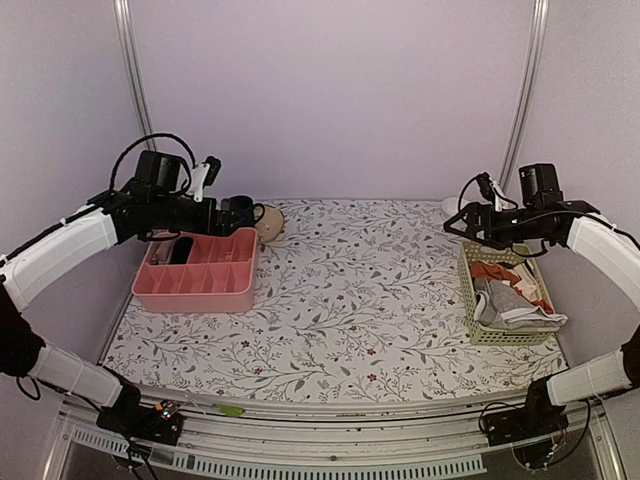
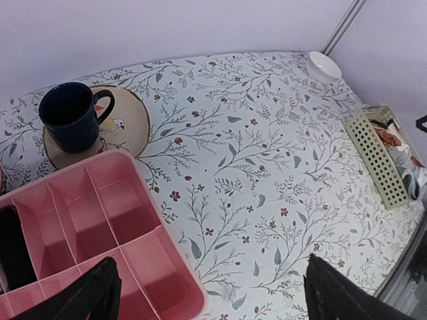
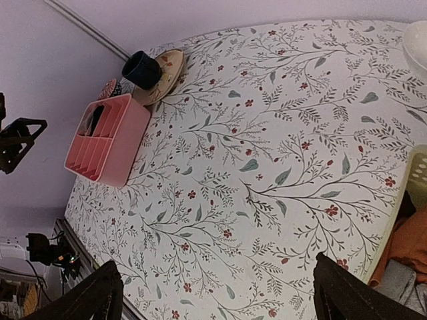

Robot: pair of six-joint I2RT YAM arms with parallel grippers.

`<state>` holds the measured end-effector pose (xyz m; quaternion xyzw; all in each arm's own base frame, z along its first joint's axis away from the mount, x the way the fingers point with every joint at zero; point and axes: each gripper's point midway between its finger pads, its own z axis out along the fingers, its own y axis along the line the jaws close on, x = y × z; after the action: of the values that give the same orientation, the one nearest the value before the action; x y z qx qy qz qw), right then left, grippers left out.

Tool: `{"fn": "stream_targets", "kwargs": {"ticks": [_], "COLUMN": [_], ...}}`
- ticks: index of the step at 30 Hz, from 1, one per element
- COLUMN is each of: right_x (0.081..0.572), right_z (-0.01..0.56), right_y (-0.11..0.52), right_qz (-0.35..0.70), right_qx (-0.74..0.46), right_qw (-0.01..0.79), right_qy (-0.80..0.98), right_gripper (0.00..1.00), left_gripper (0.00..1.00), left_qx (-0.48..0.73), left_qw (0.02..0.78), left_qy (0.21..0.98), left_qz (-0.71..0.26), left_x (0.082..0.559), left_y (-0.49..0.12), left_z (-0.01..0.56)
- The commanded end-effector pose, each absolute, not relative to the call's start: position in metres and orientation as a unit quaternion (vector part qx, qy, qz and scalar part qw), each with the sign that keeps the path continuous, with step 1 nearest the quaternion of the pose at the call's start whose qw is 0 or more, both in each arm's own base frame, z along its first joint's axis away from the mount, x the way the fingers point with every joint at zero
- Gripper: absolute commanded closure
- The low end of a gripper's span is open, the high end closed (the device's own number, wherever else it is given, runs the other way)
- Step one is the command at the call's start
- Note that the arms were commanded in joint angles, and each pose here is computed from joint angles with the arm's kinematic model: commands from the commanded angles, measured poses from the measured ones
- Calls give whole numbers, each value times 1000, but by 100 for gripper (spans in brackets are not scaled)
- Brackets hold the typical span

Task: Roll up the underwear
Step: Pick up the underwear from the bin.

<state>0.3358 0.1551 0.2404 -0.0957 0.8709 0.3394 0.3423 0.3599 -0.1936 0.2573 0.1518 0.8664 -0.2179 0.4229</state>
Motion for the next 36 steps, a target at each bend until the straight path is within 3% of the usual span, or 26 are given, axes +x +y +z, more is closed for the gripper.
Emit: {"fn": "stream_targets", "kwargs": {"ticks": [1,4,11,17,26,30,36], "right_x": [343,320,257,232,257,262,280], "right_z": [233,221,187,141,118,119,173], "right_y": [93,61,62,62,90,92,78], "right_qz": [281,248,249,240,265,257,220], "right_qx": [4,89,156,174,143,131,119], "right_qw": [330,295,208,156,138,130,192], "right_qy": [901,918,933,942,944,949,949], "right_gripper": [3,12,32,34,39,67,100], "left_gripper": [4,4,4,4,4,4,4], "left_qx": [139,130,136,141,141,135,129], "left_qw": [429,423,408,395,386,389,393], "left_qy": [866,873,877,881,886,888,889], "left_qz": [-216,-204,-215,-218,-216,-203,-198], "left_x": [368,370,373,383,380,377,375], "left_y": [-195,-191,-199,-206,-206,-199,-195], "left_z": [259,254,242,233,225,224,225]}}
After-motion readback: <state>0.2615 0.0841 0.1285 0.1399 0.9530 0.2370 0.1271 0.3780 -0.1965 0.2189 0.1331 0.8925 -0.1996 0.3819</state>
